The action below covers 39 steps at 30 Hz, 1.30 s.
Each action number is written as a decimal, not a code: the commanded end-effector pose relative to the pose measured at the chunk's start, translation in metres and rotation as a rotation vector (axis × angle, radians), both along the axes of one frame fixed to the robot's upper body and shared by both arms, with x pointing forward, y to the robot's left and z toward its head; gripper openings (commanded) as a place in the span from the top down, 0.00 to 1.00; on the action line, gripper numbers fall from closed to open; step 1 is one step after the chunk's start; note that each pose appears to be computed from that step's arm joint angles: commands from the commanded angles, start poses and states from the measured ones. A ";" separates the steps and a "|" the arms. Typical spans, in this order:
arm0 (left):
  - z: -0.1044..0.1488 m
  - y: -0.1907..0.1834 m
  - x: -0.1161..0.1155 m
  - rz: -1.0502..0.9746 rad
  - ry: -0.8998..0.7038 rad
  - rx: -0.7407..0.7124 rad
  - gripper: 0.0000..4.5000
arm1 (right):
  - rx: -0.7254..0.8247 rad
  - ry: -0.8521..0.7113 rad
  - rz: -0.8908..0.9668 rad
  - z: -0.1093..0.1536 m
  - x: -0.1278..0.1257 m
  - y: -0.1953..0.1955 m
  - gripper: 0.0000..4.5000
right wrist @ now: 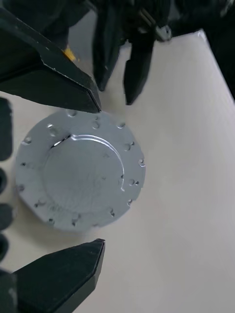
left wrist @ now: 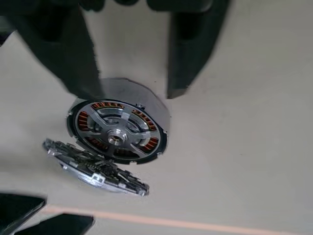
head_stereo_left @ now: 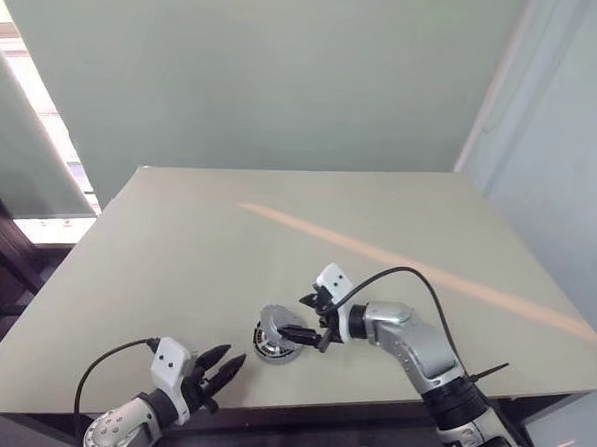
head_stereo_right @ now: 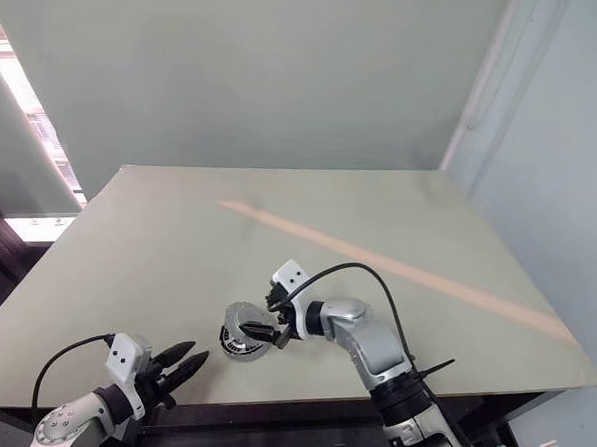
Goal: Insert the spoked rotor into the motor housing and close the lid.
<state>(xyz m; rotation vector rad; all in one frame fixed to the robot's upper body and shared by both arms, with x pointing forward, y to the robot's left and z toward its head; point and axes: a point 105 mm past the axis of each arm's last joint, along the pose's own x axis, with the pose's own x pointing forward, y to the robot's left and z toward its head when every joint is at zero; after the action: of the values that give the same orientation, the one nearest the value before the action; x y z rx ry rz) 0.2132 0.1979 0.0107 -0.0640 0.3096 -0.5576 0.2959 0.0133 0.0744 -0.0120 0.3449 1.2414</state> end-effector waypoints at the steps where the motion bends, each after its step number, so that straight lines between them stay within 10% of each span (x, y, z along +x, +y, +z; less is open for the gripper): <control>1: 0.015 -0.005 0.006 -0.044 -0.053 0.003 0.86 | 0.101 -0.039 0.086 0.028 0.003 -0.002 0.00; 3: 0.016 -0.006 0.007 -0.052 -0.054 0.004 1.00 | 0.115 -0.038 0.102 0.028 0.006 -0.008 0.00; 39: 0.022 -0.011 -0.005 -0.093 -0.059 0.022 1.00 | -0.026 -0.150 0.360 -0.026 0.021 0.022 0.00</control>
<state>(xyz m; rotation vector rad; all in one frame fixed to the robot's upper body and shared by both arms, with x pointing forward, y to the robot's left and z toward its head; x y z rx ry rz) 0.2031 0.1876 0.0165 -0.0404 0.3244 -0.6409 0.3103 0.0326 0.0350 -0.1724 0.2947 1.5821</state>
